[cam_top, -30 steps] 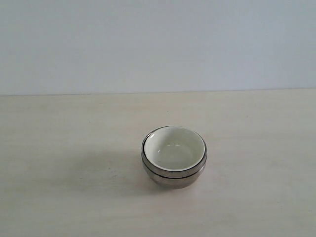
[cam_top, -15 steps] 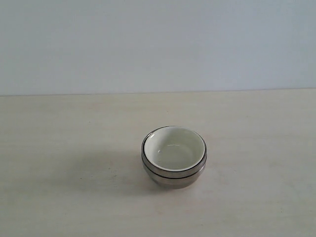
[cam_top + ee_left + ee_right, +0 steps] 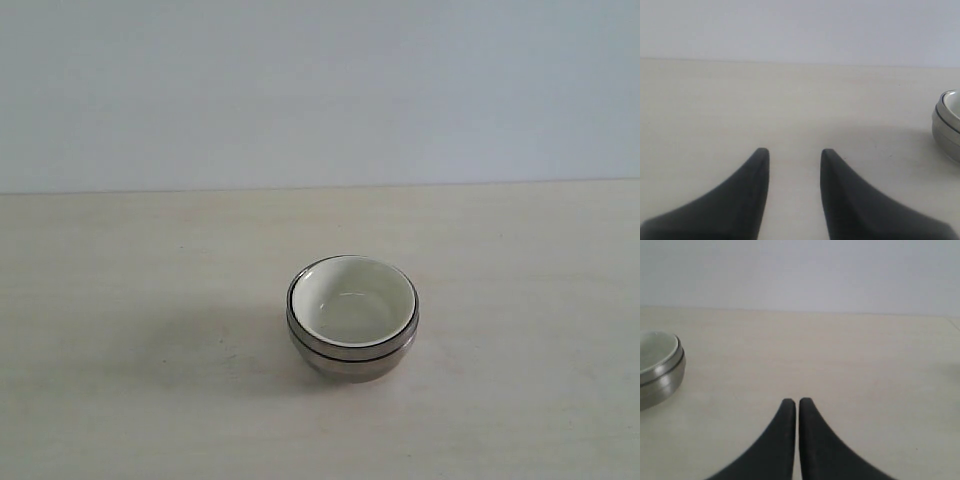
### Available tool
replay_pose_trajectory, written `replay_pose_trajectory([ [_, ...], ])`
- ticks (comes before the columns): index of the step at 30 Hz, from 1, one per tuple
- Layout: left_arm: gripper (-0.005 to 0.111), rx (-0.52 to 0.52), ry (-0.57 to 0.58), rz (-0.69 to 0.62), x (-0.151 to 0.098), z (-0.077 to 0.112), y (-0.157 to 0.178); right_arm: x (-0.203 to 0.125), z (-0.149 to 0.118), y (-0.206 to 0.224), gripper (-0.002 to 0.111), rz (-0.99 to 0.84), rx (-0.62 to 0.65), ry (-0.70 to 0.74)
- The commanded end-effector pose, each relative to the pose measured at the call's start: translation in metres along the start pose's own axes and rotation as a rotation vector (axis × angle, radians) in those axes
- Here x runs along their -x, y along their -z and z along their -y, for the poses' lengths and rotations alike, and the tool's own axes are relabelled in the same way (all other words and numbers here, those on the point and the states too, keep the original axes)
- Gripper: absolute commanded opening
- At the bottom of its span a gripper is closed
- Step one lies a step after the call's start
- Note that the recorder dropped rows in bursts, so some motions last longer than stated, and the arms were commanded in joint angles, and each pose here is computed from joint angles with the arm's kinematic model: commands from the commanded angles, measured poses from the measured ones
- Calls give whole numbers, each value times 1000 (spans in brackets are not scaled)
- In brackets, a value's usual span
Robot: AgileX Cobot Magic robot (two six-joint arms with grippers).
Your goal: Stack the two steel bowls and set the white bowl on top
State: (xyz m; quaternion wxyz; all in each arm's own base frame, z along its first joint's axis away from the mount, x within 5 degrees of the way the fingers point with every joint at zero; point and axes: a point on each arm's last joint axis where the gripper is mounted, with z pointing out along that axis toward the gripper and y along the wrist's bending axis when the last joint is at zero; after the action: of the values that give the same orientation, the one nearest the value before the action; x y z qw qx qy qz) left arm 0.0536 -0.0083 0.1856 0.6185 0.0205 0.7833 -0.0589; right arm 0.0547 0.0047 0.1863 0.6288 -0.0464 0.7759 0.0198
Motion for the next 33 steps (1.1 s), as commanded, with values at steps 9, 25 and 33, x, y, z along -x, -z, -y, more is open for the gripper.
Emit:
replay_pose_trajectory([
  [9, 32, 3, -1, 6, -1, 0, 0, -4, 0, 1, 0, -44, 1, -24],
  [25, 32, 3, -1, 6, -1, 0, 0, -4, 0, 1, 0, -44, 1, -24],
  [33, 32, 3, -1, 6, -1, 0, 0, -4, 0, 1, 0, -44, 1, -24],
])
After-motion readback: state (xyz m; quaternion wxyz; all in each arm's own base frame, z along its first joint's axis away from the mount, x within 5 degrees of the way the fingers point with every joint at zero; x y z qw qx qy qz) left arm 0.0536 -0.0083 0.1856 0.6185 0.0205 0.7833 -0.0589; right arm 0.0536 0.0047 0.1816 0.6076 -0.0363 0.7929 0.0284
